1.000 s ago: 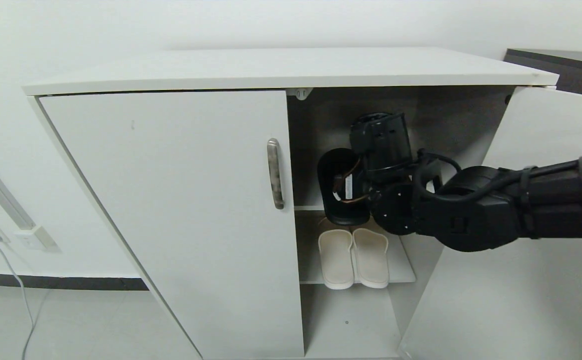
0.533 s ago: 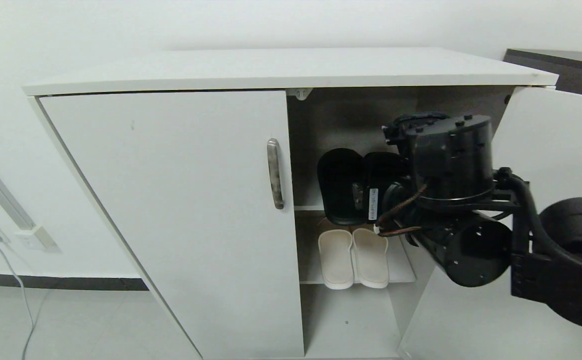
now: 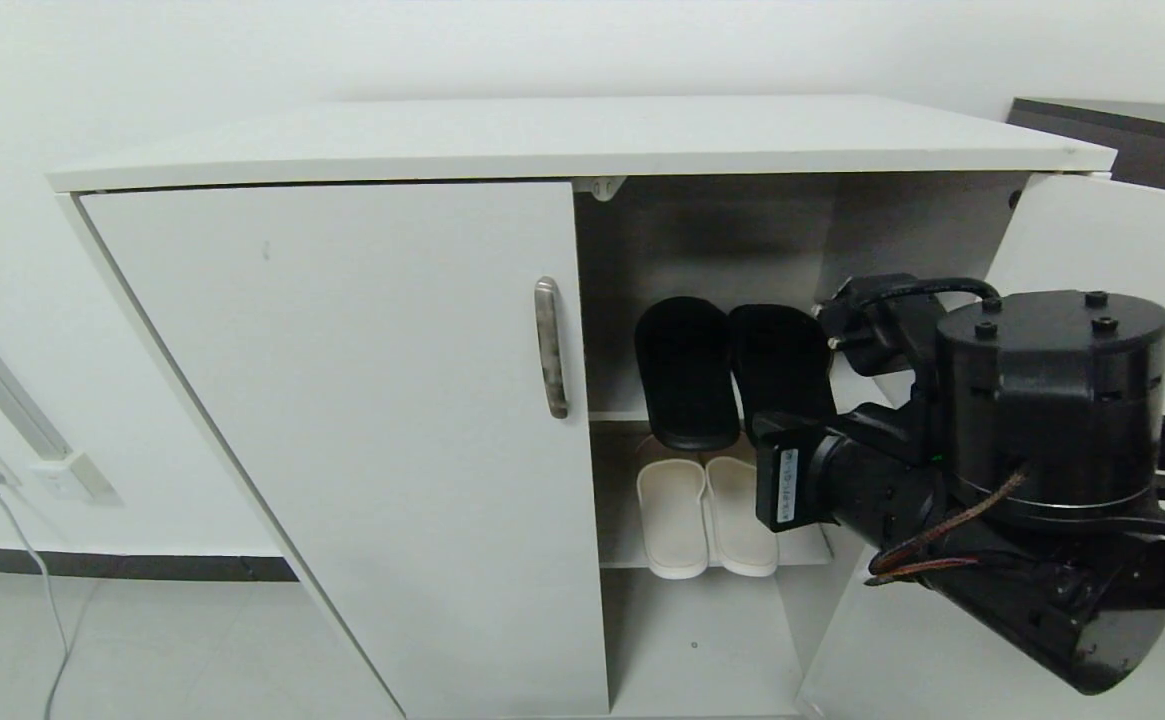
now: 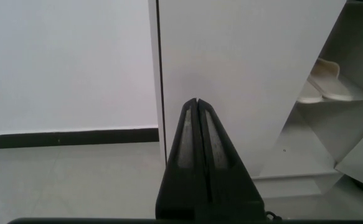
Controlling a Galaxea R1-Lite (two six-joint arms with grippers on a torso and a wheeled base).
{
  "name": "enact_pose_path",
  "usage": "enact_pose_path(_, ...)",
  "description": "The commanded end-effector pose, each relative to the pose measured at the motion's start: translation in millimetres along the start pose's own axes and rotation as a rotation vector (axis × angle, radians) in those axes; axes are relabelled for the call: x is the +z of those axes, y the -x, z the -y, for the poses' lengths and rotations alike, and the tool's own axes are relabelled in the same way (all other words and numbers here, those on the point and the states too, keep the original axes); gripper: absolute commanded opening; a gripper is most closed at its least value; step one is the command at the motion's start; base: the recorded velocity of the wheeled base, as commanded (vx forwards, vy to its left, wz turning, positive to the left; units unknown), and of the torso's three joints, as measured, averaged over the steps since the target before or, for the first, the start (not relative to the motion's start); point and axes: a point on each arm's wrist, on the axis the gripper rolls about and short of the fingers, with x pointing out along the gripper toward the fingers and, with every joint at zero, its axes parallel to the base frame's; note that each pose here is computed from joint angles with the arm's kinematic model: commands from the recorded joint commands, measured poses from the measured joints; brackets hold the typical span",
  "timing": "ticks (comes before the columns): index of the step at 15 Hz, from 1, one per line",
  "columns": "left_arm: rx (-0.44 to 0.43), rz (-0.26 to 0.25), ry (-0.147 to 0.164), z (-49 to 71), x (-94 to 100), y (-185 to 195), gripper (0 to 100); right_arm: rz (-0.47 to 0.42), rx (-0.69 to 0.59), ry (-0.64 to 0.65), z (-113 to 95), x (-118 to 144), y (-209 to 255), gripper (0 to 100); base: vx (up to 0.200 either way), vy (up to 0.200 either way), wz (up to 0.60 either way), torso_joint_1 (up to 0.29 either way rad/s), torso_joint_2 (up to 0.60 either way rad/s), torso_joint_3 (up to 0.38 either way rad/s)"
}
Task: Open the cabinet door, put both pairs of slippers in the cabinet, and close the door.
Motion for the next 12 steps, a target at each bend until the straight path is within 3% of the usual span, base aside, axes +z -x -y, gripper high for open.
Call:
enact_pose_path(1, 0.0, -0.001, 0.0, 0.0, 0.0, -0.1, 0, -0.012, -0.001, 0.005, -1.5, -4.2, -3.0, 0, 0.0, 0.0, 0.0, 0.0, 0.0, 0.0)
enact_pose_path(3, -0.001, -0.001, -0.003, 0.0, 0.0, -0.1, 0, -0.011, 0.003, 0.006, -3.1, -8.2, -5.0, 0, 0.0, 0.0, 0.0, 0.0, 0.0, 0.0)
enact_pose_path(12, -0.001, -0.003, -0.001, 0.0, -0.2, -0.1, 0, -0.043, -0.006, 0.046, -0.8, -22.7, -6.6, 0, -0.2, 0.0, 0.0, 0.004, 0.0, 0.002)
